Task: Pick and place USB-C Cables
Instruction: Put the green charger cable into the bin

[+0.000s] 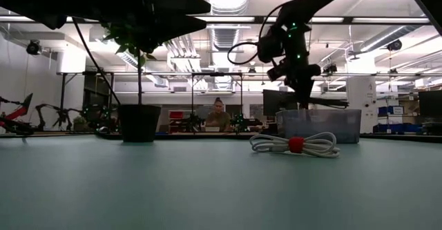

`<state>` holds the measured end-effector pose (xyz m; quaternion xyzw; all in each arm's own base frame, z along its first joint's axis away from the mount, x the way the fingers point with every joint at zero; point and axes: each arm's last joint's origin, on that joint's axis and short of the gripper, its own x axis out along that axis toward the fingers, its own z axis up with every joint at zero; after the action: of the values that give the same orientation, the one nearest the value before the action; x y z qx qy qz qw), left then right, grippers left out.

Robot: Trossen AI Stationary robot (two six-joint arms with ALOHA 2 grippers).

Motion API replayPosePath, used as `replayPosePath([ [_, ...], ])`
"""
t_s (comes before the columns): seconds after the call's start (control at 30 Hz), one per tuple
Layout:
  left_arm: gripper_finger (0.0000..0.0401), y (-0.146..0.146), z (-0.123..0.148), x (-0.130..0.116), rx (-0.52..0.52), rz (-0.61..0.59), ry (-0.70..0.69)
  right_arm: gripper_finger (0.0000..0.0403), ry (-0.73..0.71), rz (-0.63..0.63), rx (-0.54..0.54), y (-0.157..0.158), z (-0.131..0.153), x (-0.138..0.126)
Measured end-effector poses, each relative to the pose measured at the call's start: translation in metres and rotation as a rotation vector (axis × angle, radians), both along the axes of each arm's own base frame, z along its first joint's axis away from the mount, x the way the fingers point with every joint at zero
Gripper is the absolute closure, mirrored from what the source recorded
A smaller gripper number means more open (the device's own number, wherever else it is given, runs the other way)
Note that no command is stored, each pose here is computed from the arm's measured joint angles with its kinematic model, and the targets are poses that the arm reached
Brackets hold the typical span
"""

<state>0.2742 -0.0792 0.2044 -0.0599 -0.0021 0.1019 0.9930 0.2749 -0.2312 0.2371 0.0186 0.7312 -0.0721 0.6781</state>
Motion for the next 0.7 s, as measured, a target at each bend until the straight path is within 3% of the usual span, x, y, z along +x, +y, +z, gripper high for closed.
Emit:
replayPosePath([
  [0.7, 0.0206, 0.002, 0.0, 0.0, 0.009, 0.01, 0.003, 0.038, -0.071, -0.009, -0.026, -0.017, -0.003, -0.003],
])
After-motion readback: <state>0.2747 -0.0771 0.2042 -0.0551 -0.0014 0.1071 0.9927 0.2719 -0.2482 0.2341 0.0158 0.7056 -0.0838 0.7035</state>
